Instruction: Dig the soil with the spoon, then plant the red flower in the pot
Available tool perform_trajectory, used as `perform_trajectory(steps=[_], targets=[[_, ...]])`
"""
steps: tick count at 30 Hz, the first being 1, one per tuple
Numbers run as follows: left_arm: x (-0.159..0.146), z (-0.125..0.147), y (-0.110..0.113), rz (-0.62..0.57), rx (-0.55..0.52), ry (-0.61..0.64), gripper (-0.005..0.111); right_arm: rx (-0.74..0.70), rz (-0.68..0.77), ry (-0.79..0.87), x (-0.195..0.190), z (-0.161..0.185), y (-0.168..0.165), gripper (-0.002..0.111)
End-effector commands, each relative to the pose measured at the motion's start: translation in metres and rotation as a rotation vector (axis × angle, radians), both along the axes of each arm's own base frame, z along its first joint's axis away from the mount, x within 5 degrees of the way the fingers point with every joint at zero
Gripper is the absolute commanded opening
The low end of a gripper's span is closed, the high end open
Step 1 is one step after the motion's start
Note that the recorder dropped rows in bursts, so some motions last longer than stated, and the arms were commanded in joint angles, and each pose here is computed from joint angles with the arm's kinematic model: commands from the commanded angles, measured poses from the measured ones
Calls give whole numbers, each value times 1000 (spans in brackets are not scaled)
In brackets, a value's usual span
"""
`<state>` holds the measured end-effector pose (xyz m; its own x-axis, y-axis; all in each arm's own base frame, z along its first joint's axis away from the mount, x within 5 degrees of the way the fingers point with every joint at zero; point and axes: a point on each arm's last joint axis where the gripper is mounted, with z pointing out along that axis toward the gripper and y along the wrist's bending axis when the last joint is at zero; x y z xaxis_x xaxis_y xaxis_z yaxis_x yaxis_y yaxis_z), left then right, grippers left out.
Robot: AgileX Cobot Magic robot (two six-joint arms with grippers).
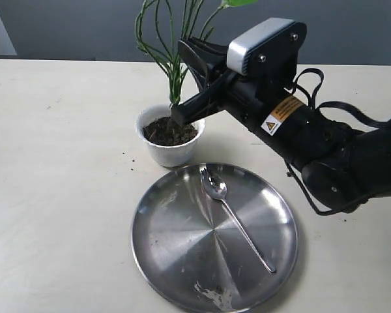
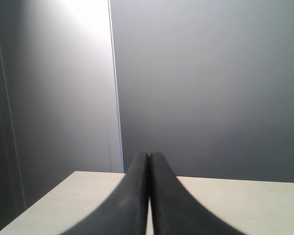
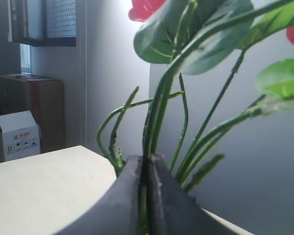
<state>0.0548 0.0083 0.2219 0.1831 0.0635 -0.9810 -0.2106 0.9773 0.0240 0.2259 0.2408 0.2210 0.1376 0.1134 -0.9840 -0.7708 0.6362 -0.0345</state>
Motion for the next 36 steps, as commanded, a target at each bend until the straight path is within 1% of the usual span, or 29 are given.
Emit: perform_trajectory(steps=[1,4,7,11,14,20,27,30,36], targets=[[0,2,-1,-7,-1,-10,0,-11,-36,6,12,-25,-3,-1],[0,2,-1,-7,-1,-10,0,-34,-43,24,21,-38,-1,-1],[0,2,-1,-7,-1,-10,0,-45,-27,19,26,-43,4,-1],[0,2,-1,-7,-1,-10,0,-72,-13,-55,33,-40,13,-1],[0,2,-1,-7,-3,-11,0,-62,-3,-94,39,-34,21,-1],[0,2,-1,-7,-3,-11,0,-125,-37,-185,50,-37,29,-1],[0,2,-1,-7,-1,-10,0,-182,-8,-142,55,-69,37,-1],[0,2,-1,-7,-1,-10,0,-191,5,-71,54,-85,36,-1],[0,2,-1,-7,-1,-10,0,-282,36,-15,51,-100,36,-1]])
